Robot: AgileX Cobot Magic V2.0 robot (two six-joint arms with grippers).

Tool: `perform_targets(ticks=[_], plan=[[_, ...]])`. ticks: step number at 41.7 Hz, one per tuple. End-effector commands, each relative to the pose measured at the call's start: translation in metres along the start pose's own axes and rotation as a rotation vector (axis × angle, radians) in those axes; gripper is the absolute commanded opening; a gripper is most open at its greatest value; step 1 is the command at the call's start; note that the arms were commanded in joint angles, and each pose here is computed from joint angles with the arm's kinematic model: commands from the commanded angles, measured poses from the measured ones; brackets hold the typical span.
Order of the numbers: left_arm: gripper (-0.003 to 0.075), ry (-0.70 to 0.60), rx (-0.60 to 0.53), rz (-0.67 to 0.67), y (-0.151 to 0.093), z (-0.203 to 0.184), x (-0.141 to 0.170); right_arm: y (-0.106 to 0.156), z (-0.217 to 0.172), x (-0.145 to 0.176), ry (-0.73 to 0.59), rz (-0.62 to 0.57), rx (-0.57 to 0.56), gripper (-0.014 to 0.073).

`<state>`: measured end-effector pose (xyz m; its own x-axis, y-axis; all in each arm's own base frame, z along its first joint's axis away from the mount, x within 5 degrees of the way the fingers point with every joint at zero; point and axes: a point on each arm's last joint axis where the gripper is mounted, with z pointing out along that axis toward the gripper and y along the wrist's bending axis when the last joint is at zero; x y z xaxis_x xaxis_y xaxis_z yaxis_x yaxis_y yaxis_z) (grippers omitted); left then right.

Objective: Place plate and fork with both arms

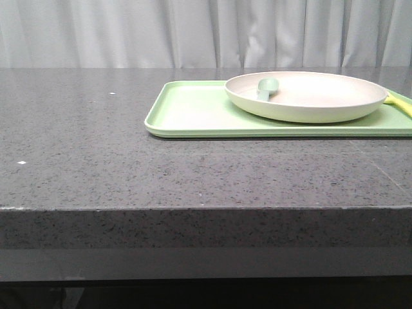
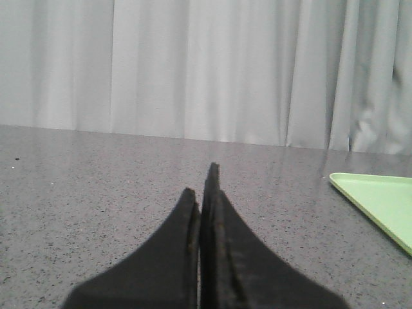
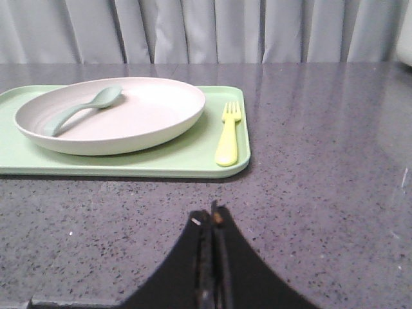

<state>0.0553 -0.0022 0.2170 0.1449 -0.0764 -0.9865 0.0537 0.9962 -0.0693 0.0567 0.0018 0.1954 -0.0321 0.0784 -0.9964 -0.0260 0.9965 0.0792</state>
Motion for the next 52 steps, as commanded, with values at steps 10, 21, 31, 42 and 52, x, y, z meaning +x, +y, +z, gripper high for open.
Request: perform_targets(ticks=[10,21,31,42,52], plan=[[-0.0018,-0.102,0.004,-0.021,0.0000,-0.0023,-0.0080,-0.0001,-0.0030,-0.0158,-0.172,-0.018,0.008,-0.0064],[-0.0018,-0.102,0.004,-0.021,0.0000,-0.0023,-0.0080,-0.0001,-0.0036,-0.0192,-0.211,-0.017,0.008,-0.0064],[-0.0018,-0.102,0.004,-0.021,0.0000,-0.0023,-0.0080,-0.0001,-0.0036,-0.0192,-0.211,-0.017,0.008,-0.0064],[-0.0018,-0.102,0.004,-0.021,0.0000,-0.0023,-0.0080,0.0000,-0.0036,-0.0192,-0.210,-0.017,0.006,-0.0066],[-0.0018,-0.102,0.004,-0.021,0.0000,-0.0023,-0.0080,0.0000,-0.0036,-0.0192,-0.210,-0.017,0.006,-0.0068]])
